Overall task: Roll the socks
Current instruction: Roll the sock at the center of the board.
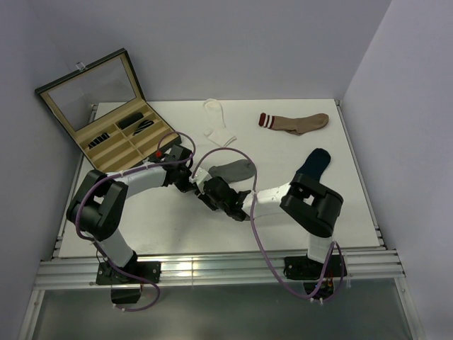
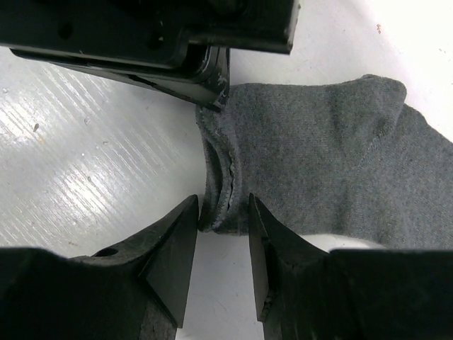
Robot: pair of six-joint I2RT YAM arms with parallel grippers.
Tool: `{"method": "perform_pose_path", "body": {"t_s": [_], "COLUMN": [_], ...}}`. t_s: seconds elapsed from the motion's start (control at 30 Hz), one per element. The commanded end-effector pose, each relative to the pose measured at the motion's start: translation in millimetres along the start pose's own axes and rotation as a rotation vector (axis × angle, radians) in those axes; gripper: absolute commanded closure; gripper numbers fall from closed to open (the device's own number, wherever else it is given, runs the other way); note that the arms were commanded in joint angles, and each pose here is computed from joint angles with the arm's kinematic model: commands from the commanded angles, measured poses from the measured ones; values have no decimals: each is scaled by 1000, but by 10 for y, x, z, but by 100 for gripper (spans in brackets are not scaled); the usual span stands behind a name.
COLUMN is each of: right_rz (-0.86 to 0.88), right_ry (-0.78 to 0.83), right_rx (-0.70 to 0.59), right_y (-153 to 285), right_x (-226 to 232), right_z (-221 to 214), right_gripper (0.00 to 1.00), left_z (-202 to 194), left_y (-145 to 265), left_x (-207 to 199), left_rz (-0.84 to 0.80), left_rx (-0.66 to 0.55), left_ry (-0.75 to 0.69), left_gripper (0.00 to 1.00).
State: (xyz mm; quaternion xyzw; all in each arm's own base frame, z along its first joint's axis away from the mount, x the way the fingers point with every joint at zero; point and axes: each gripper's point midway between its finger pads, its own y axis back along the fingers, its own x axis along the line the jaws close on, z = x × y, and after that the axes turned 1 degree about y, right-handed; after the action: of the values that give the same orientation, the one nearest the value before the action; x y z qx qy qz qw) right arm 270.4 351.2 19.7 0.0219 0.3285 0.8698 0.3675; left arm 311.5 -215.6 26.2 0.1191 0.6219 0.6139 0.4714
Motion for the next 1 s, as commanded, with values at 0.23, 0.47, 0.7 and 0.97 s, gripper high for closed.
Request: {"method": "perform_pose_path", "body": {"t_s": [0.23, 0.47, 0.7, 0.97], "right_rz": [5, 123, 304, 556], "right_ry": [16, -81, -344, -666], "right_rx": [15, 38, 65, 109], "right_y": [-55, 34, 91, 138], "right_x": [45, 144, 78, 8], "right_z": [-43, -51, 69, 146], "right_gripper": [80, 100, 100, 100], "left_z": [62, 149, 220, 215], "left_y": [119, 170, 255, 479], "left_x": [-98, -106, -147, -71], "left_rz": [-39, -53, -121, -235], "left_rx": [-19, -44, -84, -147], "left_ry": [18, 44, 57, 1], "left_gripper": [100, 95, 70, 48]}}
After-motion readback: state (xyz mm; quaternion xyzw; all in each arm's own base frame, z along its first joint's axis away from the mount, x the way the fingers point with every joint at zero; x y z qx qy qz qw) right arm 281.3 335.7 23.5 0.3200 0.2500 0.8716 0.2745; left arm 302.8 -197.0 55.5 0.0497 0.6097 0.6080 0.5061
